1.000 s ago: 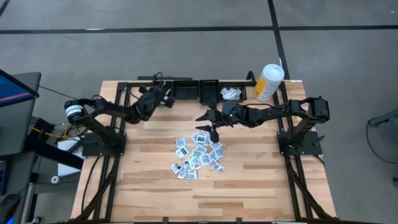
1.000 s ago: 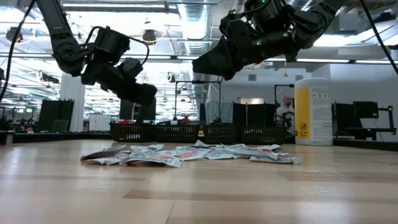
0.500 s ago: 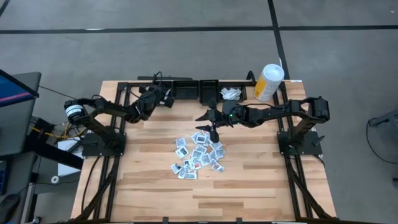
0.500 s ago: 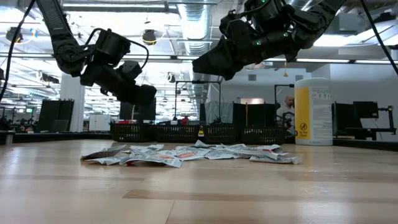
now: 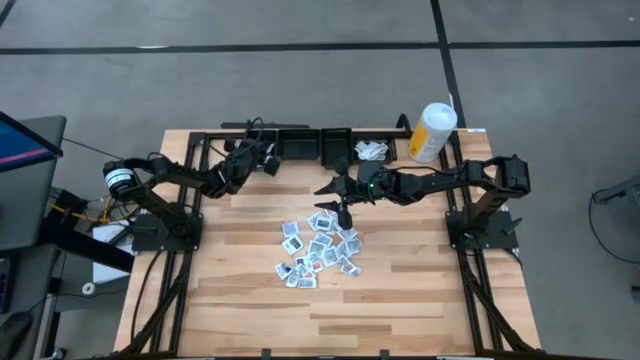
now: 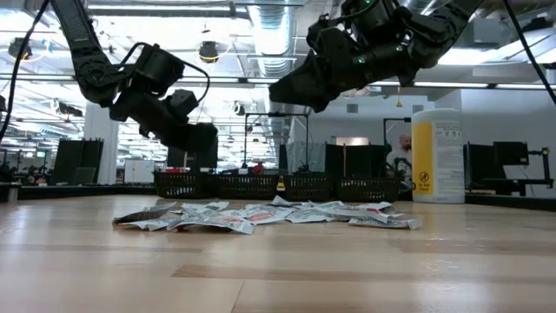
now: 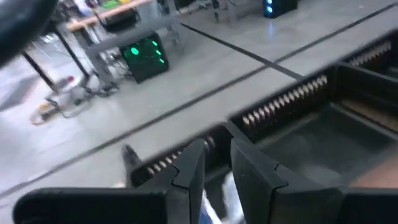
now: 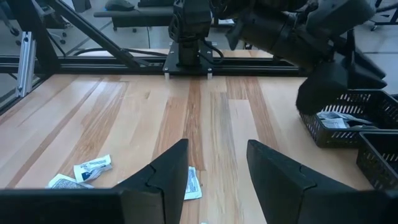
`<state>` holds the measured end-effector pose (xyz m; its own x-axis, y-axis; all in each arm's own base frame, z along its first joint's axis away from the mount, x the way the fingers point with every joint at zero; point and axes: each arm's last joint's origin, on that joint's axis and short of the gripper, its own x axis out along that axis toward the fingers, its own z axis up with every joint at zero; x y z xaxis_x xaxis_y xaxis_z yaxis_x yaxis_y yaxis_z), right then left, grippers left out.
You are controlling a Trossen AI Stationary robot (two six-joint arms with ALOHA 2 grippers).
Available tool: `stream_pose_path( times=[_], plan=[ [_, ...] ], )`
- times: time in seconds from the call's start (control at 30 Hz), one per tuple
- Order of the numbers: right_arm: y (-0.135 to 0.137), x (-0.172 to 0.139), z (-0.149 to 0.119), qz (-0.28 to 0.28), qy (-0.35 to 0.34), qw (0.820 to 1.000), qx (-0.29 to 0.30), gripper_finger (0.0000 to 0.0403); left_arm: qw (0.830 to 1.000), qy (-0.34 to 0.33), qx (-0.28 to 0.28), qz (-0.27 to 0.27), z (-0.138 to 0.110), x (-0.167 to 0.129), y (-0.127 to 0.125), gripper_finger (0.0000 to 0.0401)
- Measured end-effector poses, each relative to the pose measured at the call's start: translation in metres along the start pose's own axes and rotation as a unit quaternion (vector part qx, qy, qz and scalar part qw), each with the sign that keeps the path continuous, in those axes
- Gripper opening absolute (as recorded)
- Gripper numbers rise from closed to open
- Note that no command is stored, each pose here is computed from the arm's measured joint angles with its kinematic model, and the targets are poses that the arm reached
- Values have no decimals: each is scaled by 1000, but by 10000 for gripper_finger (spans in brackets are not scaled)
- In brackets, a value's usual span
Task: Pick & Place First Aid Supplies
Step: Put the blue alcohol pad into the left black bin
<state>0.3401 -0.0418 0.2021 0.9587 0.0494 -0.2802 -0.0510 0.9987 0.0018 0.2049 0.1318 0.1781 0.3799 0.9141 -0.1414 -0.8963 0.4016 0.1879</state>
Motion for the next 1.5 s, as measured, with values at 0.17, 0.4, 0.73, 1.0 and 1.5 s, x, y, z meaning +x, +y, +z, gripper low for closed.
stream_pose_path(
  times=[0.17, 0.4, 0.73, 1.0, 1.5],
  plan=[
    [0, 0, -3, 0, 15, 1000, 1, 157, 993, 19, -7, -116, -5, -5, -12, 81],
    [0, 0, -6, 1, 28, 1000, 0, 151, 924, 21, 4, -382, -6, -28, -42, 81],
    [0, 0, -6, 1, 28, 1000, 0, 148, 839, 15, 77, -539, -29, -66, -60, 80],
    [0, 0, -7, 2, 34, 999, -1, 148, 830, 11, 76, -552, -29, -73, -64, 80],
    [9, -4, -30, 37, 154, 984, -83, 134, 723, -4, 85, -685, -30, -113, -84, 79]
  ],
)
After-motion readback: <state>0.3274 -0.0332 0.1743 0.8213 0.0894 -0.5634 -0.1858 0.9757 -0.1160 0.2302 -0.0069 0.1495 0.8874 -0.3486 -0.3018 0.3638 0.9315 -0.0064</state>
